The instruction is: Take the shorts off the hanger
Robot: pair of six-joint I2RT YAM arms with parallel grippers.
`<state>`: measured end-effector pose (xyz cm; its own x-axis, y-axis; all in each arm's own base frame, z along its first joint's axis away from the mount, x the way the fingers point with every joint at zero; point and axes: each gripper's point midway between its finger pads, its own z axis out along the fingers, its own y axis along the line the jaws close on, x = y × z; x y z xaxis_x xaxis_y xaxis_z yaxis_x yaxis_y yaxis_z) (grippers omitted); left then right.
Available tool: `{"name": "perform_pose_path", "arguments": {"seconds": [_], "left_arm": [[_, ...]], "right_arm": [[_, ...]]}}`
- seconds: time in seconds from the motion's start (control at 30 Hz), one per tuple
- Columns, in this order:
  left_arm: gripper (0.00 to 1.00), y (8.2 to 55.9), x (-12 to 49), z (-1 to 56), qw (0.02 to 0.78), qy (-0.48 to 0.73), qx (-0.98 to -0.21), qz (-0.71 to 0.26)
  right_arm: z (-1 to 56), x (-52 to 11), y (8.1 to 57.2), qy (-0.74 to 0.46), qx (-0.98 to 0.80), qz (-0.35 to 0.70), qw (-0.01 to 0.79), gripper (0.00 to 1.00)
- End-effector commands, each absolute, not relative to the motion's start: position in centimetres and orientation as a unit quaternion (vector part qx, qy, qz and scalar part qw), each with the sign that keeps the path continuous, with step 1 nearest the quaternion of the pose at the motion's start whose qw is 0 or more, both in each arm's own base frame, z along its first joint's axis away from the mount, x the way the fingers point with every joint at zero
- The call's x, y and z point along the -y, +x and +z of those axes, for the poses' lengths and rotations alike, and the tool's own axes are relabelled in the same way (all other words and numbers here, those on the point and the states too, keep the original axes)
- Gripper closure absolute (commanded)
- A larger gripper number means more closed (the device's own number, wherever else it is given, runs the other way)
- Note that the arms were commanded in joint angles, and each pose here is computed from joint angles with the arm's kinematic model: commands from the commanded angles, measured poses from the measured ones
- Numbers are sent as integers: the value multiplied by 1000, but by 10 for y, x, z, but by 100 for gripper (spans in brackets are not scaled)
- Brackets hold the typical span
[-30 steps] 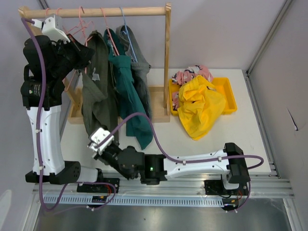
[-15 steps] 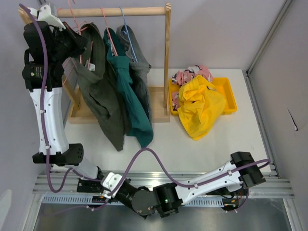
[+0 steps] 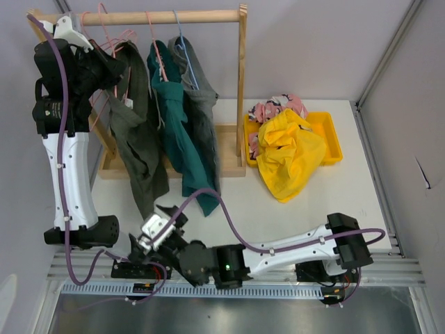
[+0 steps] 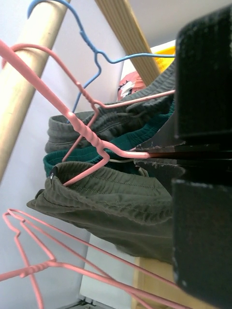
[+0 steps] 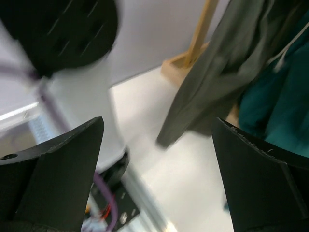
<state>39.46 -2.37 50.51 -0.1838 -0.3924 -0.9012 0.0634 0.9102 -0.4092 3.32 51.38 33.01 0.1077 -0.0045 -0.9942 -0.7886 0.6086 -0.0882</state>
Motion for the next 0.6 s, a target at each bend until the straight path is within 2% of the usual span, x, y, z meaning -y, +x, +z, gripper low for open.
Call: {"name": "perform_pose_path", "arguments": {"seconds": [0.0, 0.23, 0.57], "left_arm": [[100, 373, 33, 553, 686, -83, -692, -209], [100, 362, 39, 555, 684, -73, -691, -222], [100, 343, 51, 569, 689, -56, -677, -251]], "right_arm": [[401, -522, 73, -274, -568, 309, 712, 1], [441, -546, 124, -258, -541, 300, 743, 1], [423, -580, 171, -246, -549, 313, 735, 1]]}}
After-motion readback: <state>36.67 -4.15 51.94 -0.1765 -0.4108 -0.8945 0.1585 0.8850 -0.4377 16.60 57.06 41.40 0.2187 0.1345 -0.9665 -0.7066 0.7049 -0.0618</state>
